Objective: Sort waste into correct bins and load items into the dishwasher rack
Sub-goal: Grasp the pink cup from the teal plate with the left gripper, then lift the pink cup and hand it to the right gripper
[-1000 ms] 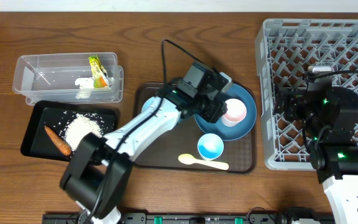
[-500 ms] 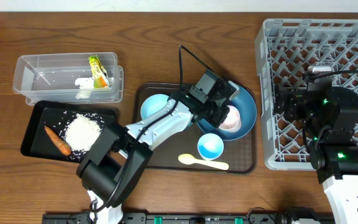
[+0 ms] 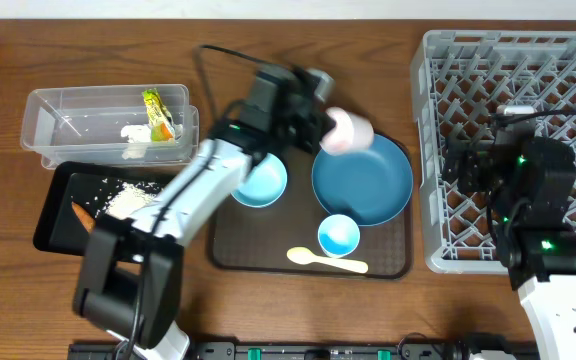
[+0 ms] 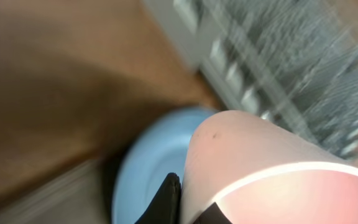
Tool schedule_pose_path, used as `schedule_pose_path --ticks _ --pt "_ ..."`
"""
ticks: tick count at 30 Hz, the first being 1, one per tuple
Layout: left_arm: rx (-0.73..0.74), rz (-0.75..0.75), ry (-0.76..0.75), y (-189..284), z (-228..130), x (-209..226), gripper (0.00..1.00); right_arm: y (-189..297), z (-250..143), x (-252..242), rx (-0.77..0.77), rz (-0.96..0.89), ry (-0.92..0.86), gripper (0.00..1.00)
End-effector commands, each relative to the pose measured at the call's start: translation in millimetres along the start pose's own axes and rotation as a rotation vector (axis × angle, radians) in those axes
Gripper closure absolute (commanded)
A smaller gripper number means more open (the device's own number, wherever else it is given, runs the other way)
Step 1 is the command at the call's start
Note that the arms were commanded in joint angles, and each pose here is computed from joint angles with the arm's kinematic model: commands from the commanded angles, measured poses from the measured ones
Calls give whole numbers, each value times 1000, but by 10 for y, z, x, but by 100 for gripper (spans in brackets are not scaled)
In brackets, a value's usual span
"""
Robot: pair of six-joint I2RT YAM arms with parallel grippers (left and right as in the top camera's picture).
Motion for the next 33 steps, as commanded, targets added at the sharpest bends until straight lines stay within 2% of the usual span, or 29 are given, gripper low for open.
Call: schedule_pose_path --ticks 1,4,8,12,14,20,33 --pt "-38 -244 151 328 193 -8 94 -72 29 252 15 203 46 11" --pt "-58 -364 194 552 285 41 94 -19 68 638 -27 520 145 11" --pt "-52 -453 249 718 325 59 94 114 201 911 -124 775 204 9" --pt "-8 -580 262 790 325 -115 94 289 243 1105 -214 999 312 18" --pt "16 -623 260 787 317 -210 93 351 218 1154 -236 1072 355 19" --pt "85 -701 249 687 246 -491 94 379 202 1178 -237 1108 360 10" --pt "166 -800 141 427 91 -1094 94 397 193 1211 -236 1125 364 9"
Point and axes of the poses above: each gripper's point midway between its finger pads, its own y axis back along the fingers, its own x axis along the line the jaws close on, z = x × y, the point moved 4 cm from there along y, back along the fingers, and after that the axes turned 3 degrees about -y, right-handed, at the moved point
